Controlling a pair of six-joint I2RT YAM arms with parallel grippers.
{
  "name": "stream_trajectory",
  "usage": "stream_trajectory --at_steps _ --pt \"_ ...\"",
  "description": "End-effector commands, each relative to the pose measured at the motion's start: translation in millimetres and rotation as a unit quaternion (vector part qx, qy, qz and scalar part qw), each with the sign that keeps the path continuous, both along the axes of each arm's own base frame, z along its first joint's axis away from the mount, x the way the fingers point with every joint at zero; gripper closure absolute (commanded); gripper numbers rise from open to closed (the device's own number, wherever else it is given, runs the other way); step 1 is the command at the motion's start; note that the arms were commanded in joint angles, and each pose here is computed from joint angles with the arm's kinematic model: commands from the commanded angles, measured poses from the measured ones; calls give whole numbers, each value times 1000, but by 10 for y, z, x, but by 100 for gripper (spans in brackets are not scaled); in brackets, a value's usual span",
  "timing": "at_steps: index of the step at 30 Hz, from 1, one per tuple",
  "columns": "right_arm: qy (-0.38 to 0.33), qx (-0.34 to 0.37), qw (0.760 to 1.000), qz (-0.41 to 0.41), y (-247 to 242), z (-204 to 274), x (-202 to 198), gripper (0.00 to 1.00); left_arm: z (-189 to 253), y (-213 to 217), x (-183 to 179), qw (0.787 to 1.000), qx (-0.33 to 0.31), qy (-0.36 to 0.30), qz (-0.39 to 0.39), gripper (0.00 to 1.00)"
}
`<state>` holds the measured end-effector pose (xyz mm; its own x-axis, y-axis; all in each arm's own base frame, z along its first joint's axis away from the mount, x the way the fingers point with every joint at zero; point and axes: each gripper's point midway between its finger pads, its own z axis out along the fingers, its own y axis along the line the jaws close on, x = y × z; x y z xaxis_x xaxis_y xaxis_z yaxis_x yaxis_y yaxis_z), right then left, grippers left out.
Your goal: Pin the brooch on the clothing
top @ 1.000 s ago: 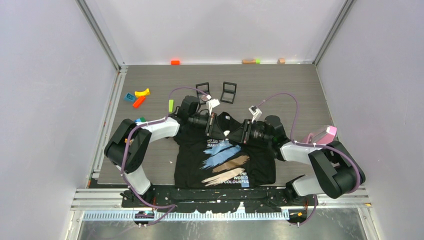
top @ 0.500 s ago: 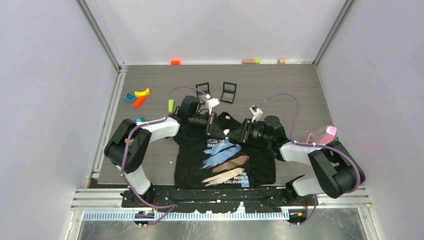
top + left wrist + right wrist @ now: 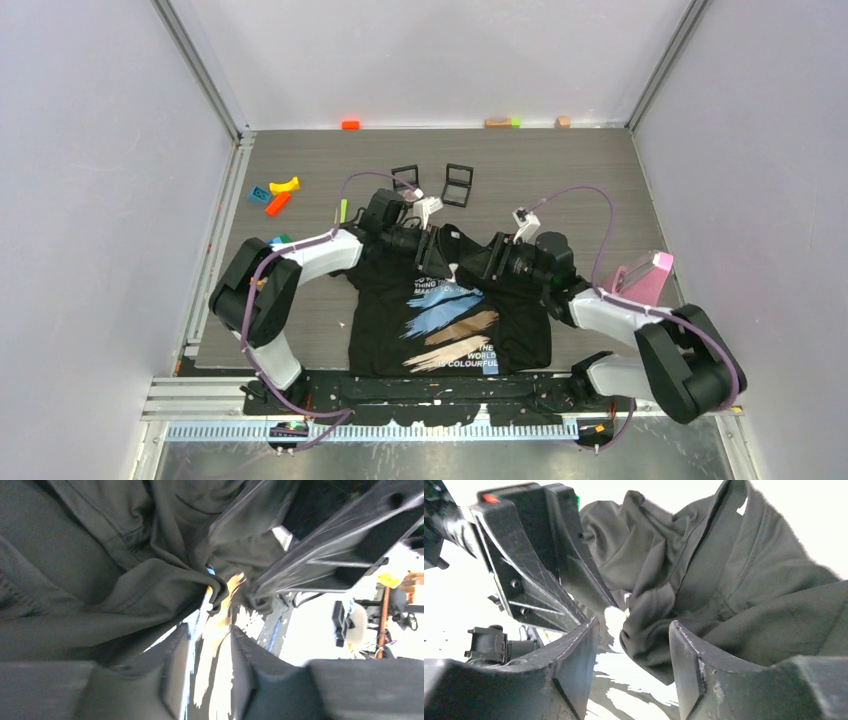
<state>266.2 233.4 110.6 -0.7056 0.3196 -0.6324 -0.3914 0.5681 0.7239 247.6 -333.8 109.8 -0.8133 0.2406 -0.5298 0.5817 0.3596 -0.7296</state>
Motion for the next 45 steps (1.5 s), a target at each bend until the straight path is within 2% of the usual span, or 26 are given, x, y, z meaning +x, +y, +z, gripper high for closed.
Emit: stream_trajectory --at_steps 1,4,8,9,10,14,18,21,24,28,30,31,34,41,45 --pt "-49 -32 998 -35 -169 142 69 38 122 46 74 999 27 -23 13 55" --pt "-66 -48 995 -54 -264 240 69 28 155 135 136 997 62 -36 31 37" --pt "-68 -97 989 -88 -444 307 108 25 291 244 221 992 93 -61 59 27" --pt "-50 -117 988 -92 -502 233 74 25 341 269 248 990 98 -67 69 25" --pt "-62 -127 984 -107 -554 333 125 25 385 301 275 989 104 -70 79 23" --pt "-37 -177 975 -128 -724 314 99 24 632 499 420 981 120 -80 130 19" --pt "-35 -180 976 -118 -674 408 144 24 886 895 574 971 141 -91 170 18" --pt "-27 -176 978 -107 -575 465 242 24 1126 1319 739 954 175 -120 212 16" --pt "-19 -183 977 -109 -493 482 384 25 1240 1684 851 931 198 -146 270 10" --pt "-10 -208 971 -120 -310 479 687 26 1222 1955 918 920 186 -156 308 5" --pt "15 -251 960 -123 -189 237 888 26 1225 2090 965 915 177 -142 333 5" --pt "5 -258 959 -120 -66 347 980 27 1229 2109 979 918 163 -132 338 5" --pt "6 -299 948 -112 291 202 1294 30 1210 2209 1025 915 143 -104 363 5" --pt "-4 -354 933 -66 1067 -111 1789 34 1133 2518 993 886 214 -123 393 7" --pt "-12 -389 919 -70 1276 -309 2076 32 1124 2531 995 885 219 -124 392 8"
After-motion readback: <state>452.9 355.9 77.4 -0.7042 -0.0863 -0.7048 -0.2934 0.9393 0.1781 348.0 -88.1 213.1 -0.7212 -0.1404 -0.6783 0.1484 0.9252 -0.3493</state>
